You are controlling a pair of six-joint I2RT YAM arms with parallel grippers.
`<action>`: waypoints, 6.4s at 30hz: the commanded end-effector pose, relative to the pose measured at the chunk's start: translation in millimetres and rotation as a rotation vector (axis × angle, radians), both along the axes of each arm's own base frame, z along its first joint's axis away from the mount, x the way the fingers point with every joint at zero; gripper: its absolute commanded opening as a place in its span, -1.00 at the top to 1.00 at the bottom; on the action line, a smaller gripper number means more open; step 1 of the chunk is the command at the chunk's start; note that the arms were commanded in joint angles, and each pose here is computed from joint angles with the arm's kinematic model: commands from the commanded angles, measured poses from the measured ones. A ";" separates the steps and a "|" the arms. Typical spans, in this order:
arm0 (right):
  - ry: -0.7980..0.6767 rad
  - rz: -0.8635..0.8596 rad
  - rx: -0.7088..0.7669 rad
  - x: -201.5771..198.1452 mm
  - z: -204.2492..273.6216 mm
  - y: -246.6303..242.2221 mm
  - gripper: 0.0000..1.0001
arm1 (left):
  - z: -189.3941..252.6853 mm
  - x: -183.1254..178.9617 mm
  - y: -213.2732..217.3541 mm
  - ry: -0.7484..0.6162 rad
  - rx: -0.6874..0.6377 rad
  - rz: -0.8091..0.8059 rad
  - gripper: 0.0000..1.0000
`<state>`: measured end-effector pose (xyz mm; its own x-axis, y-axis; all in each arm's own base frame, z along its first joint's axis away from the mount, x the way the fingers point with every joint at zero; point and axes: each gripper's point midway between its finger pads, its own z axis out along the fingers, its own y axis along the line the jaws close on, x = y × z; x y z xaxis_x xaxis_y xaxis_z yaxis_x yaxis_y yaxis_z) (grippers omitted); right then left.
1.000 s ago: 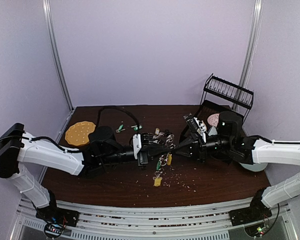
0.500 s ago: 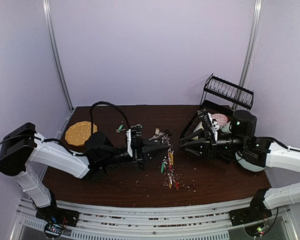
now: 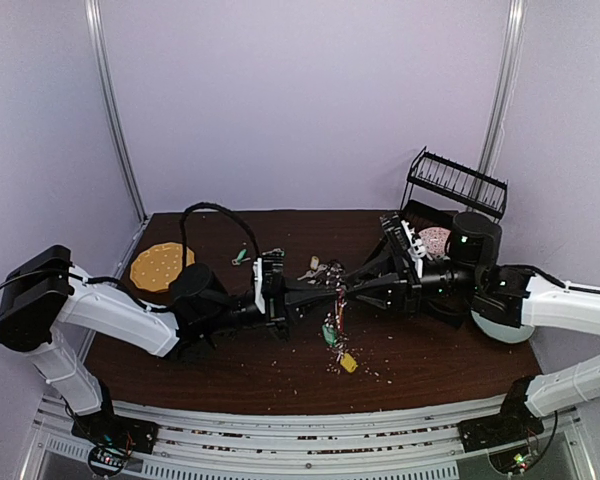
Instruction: Put the keys on the keyring
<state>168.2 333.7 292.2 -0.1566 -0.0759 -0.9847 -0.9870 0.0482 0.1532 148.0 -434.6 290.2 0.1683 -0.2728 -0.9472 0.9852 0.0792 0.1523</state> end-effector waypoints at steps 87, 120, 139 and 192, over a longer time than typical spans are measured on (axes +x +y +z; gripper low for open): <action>-0.066 -0.117 -0.103 -2.1 5.5 -12.4 0.44 | 11.6 5.0 0.6 -0.144 0.203 0.068 1.00; 0.055 0.099 -0.013 -24.2 0.7 12.6 1.00 | 63.8 -23.5 17.8 -0.173 -0.191 -0.056 1.00; -0.004 -0.037 0.003 -7.1 10.4 9.7 0.80 | 59.8 -17.0 -11.1 -0.070 -0.206 -0.103 1.00; -0.151 -0.164 -0.218 9.1 17.2 -23.3 1.00 | 22.0 -3.9 -6.4 -0.041 0.035 -0.012 0.42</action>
<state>162.4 325.1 316.5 -0.0551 -0.1413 -0.9884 -0.9930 0.1114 0.0395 145.9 -449.2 317.8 0.2085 -0.3161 -0.9255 0.9779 0.0810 0.1926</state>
